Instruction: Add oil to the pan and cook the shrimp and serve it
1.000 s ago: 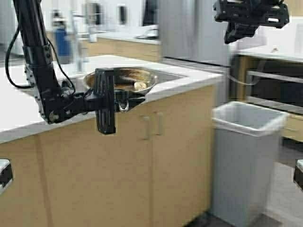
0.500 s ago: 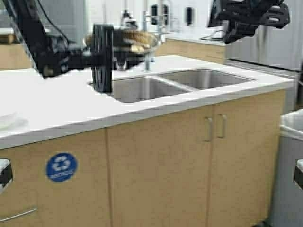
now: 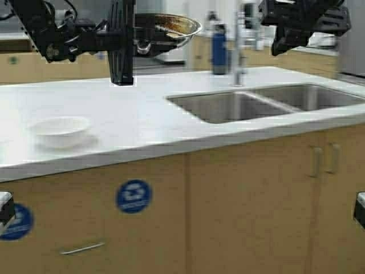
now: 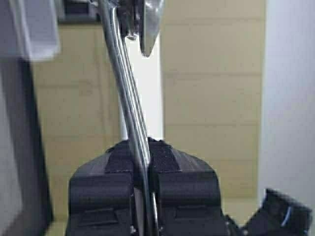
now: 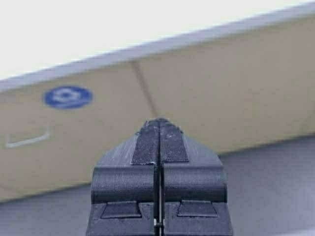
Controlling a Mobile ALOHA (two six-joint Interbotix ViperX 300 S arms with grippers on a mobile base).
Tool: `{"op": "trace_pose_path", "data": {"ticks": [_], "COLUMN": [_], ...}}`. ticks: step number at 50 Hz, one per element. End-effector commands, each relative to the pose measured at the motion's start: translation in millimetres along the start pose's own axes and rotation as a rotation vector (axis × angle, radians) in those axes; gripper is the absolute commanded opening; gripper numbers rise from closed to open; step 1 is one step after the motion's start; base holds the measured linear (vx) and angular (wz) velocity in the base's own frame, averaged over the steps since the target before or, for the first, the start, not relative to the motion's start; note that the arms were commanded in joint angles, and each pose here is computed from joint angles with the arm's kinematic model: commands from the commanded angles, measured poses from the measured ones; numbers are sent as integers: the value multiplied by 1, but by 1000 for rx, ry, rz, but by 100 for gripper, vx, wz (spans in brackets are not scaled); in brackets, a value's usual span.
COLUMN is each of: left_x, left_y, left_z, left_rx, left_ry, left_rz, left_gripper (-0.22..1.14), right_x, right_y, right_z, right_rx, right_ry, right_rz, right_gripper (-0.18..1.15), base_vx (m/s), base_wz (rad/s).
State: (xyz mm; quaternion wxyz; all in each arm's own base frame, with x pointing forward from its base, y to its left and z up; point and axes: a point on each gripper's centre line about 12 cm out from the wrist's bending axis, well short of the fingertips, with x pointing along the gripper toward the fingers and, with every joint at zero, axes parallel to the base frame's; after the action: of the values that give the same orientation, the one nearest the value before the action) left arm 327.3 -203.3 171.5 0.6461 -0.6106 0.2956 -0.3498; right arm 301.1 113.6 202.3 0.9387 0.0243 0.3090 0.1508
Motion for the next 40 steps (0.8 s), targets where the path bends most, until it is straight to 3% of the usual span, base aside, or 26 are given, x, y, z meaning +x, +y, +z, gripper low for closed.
{"op": "trace_pose_path", "data": {"ticks": [1, 26, 40], "left_x": [9, 24, 21], "left_y": [-34, -32, -21], "left_z": [7, 7, 3], "left_rx": [80, 162, 173], "left_ry": [9, 97, 128], "left_rz": [-82, 17, 87], "left_gripper": [3, 3, 3], "right_x": [-5, -7, -6], "right_y": [3, 1, 2], "right_z": [10, 9, 13], "right_rx": [-4, 14, 39], "right_ry": [-36, -48, -54], "right_rz": [7, 3, 5], "right_gripper": [7, 7, 7], "base_vx": [4, 4, 2], "base_wz": [50, 47, 19]}}
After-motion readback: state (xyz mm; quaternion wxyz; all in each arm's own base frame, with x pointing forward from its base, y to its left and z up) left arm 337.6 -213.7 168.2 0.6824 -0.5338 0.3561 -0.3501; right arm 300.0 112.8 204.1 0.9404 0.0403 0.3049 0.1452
